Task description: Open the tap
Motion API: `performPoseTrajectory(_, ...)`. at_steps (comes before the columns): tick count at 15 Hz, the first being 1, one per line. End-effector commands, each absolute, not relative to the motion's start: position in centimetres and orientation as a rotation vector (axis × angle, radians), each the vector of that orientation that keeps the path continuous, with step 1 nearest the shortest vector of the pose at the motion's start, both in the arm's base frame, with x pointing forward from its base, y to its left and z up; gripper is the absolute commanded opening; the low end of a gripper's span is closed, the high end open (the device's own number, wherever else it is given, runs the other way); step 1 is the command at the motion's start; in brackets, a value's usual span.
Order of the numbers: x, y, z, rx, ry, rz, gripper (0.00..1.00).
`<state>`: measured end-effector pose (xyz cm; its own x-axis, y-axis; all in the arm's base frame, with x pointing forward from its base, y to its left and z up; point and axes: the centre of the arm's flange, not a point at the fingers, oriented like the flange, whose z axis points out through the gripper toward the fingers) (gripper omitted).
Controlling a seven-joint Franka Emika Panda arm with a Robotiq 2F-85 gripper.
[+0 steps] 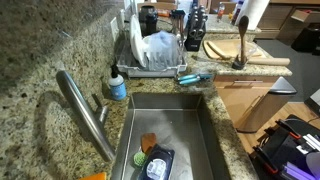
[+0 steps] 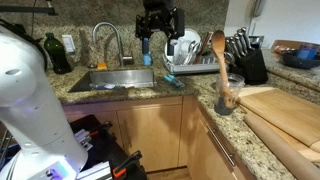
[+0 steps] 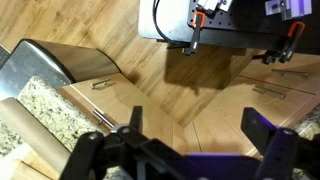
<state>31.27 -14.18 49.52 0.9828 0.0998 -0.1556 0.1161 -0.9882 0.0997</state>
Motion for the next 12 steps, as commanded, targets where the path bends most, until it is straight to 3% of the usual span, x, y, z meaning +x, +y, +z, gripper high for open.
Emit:
performPoseTrajectory(1, 31.3, -14.2, 49.5, 3.02, 0.165, -0.229, 1.0)
performPoseTrajectory(9, 31.3, -14.2, 49.5, 3.02, 0.165, -0.229, 1.0)
performPoseTrajectory(12, 34.9, -13.8, 45.0, 3.079, 0.038, -0.331, 1.0)
